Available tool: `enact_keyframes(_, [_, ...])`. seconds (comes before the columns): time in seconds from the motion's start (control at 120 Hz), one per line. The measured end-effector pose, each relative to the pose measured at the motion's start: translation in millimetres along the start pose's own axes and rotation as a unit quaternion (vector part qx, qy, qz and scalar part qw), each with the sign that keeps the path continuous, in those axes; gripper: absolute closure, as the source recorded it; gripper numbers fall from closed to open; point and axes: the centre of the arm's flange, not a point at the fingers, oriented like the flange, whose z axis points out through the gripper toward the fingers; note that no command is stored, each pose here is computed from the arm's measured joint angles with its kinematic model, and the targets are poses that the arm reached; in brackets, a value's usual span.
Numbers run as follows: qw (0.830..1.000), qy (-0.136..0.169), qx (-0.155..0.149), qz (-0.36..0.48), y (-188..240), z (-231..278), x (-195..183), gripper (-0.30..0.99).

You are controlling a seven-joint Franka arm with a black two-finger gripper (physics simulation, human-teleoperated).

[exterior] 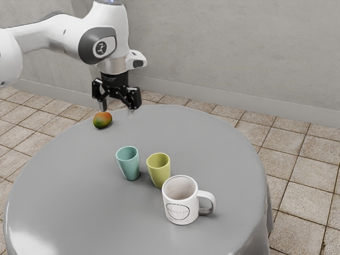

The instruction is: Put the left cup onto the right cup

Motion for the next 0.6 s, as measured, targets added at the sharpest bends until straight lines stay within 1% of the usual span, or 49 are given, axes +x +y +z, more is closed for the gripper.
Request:
enact_keyframes(0.167, [1.000,0.009,-0.005,-0.017,4.6,15.2,-7.1,0.00])
enact_keyframes(0.417, [0.999,0.013,-0.009,-0.035,9.4,46.5,-6.7,0.00])
enact_keyframes(0.6, [0.999,0.016,-0.013,-0.033,18.5,57.7,-7.6,0.00])
